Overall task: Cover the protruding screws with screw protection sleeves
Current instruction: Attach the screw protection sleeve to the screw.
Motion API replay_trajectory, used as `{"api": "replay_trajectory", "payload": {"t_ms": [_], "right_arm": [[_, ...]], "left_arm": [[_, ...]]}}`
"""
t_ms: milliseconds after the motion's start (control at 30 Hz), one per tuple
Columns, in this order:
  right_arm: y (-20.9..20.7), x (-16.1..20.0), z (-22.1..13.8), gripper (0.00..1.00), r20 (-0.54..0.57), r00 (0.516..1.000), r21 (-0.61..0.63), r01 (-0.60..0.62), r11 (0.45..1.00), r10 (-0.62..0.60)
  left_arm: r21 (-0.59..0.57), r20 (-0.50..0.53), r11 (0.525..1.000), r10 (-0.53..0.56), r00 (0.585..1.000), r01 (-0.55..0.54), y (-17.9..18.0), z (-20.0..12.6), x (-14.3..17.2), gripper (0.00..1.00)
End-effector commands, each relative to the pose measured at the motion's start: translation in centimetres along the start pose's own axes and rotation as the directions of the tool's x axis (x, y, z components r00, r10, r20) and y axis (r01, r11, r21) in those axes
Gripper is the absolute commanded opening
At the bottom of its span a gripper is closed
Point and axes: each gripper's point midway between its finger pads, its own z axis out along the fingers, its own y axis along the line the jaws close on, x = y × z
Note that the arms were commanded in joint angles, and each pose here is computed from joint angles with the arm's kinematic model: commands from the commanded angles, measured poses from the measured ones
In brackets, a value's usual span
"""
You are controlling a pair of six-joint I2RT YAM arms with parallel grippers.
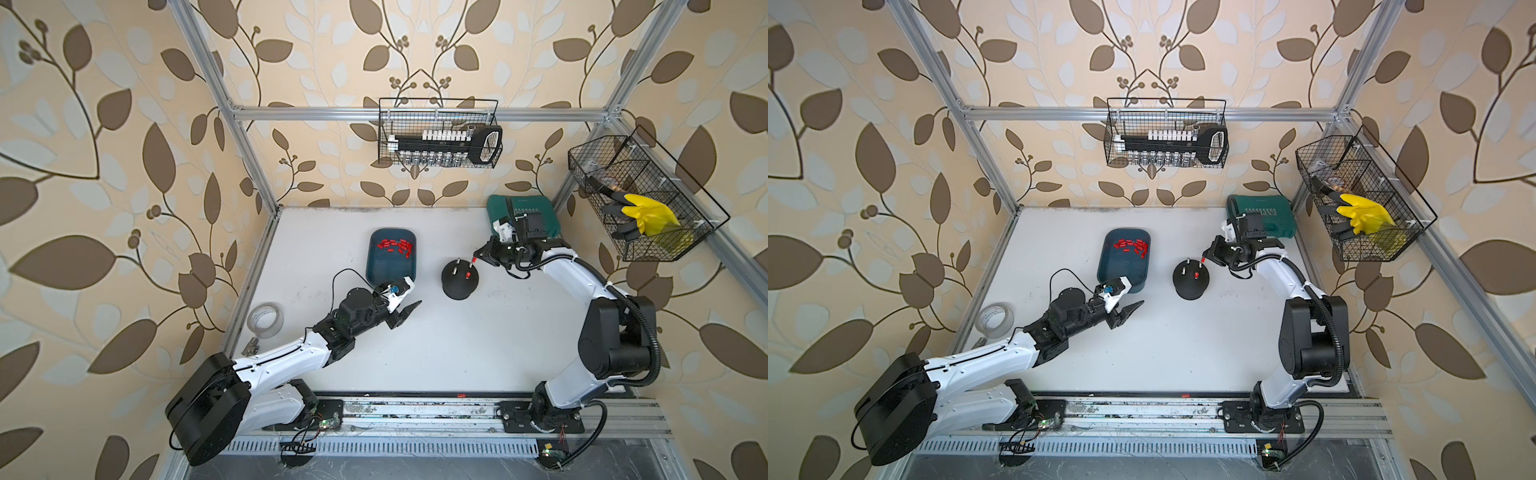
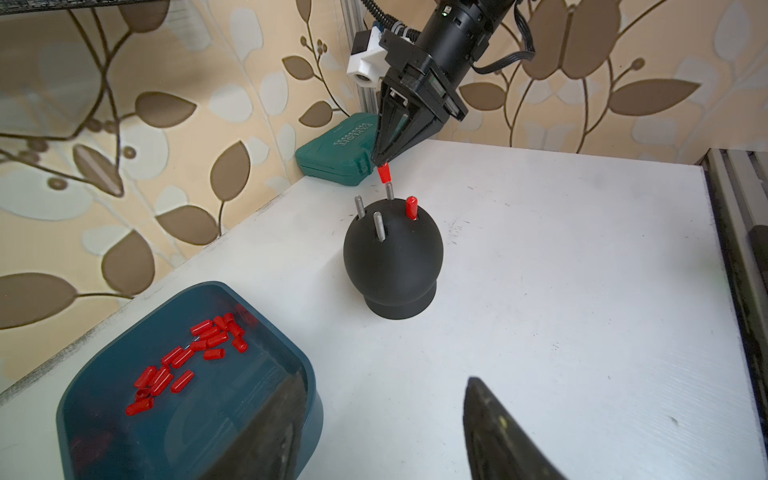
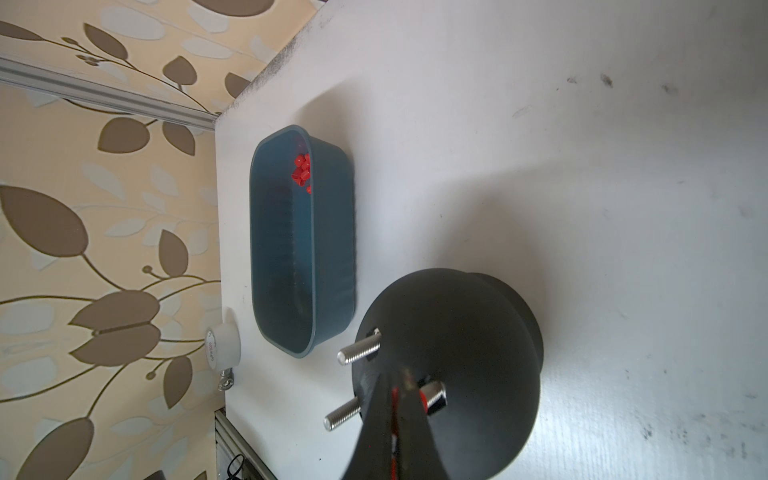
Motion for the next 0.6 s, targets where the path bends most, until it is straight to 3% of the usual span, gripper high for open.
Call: {"api": "replay_trajectory", "payload": {"t_ms": [0, 567], "right_arm": [[-0.9, 0.5, 1.0, 0.00, -0.014, 1.000, 0.024, 0.011, 1.000, -0.010], [1.6, -0.3, -1.2, 0.00, 0.026, 0.999, -0.023, 0.022, 0.999, -0.021]], "left_arm": [[0.016, 0.054, 1.000, 0.012, 0.998, -0.013, -0.3, -0.2, -1.9, 0.62], [0.021, 0.055, 1.000, 0.009, 0.998, -0.010, -0.4, -0.2, -2.0, 0.63]]}}
